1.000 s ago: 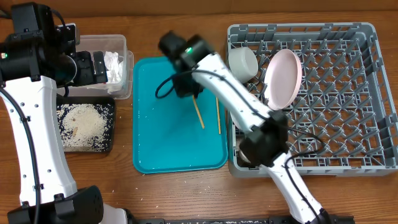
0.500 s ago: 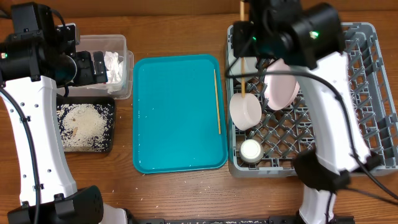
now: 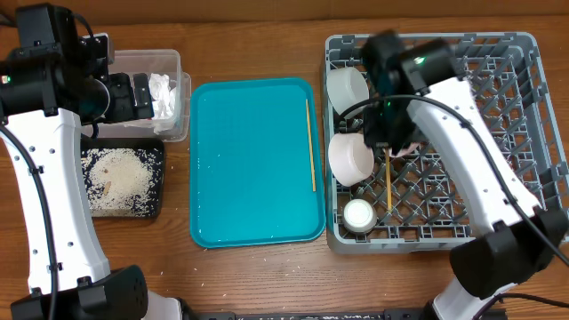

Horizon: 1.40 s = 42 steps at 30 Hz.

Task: Sort waste into correct bins and load items into the dishwasher
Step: 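Carry the chopstick to the rack and drop it in the front row, then return the right gripper to the remaining chopstick on the tray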

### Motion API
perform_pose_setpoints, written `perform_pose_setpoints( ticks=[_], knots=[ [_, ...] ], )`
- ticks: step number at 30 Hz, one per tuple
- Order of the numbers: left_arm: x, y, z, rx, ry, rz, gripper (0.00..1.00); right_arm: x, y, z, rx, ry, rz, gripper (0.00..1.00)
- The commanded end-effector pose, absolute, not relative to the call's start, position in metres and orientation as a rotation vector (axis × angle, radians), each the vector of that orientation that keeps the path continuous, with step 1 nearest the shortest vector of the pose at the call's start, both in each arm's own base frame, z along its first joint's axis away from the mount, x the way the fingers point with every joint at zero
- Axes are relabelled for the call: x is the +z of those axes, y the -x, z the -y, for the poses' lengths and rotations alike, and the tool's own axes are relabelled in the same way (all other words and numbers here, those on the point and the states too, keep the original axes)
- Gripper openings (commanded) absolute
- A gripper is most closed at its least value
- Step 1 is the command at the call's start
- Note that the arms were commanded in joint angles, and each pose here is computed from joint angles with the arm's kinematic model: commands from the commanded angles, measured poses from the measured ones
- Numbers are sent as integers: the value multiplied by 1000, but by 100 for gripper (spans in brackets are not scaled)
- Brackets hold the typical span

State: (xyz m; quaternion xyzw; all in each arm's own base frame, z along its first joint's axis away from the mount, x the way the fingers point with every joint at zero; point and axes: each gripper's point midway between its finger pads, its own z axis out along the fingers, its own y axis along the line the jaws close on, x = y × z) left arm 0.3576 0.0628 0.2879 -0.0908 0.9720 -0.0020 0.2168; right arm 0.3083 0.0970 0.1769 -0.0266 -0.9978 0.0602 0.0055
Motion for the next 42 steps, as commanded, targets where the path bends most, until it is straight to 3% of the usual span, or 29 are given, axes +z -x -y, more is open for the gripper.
perform_pose_setpoints(
  ticks=[1, 6, 9, 12, 21, 24, 31, 36, 42],
  knots=[
    [294, -359, -61, -2, 249, -2674, 100, 161, -301, -85, 253, 124, 3084, 4],
    [294, -359, -61, -2, 249, -2674, 100, 141, -293, -73, 278, 103, 3031, 5],
    [294, -359, -61, -2, 249, -2674, 100, 140, -293, -72, 276, 48, 3024, 16],
    [294, -359, -61, -2, 249, -2674, 100, 139, -295, -73, 271, 35, 3035, 20],
    [294, -359, -61, -2, 249, -2673, 100, 171, -328, -88, 198, -10, 3191, 22],
    [294, -359, -61, -2, 248, -2674, 100, 202, -347, -121, 9, -128, 3310, 23],
    [294, -359, -61, -2, 249, -2674, 100, 225, -373, -211, -282, -406, 3485, 39],
    [294, -359, -61, -2, 249, -2674, 100, 191, -373, -278, -297, -618, 3461, 48],
    [294, -359, -61, -2, 249, -2674, 100, 113, -383, -293, -38, -582, 3403, 51]
  ],
)
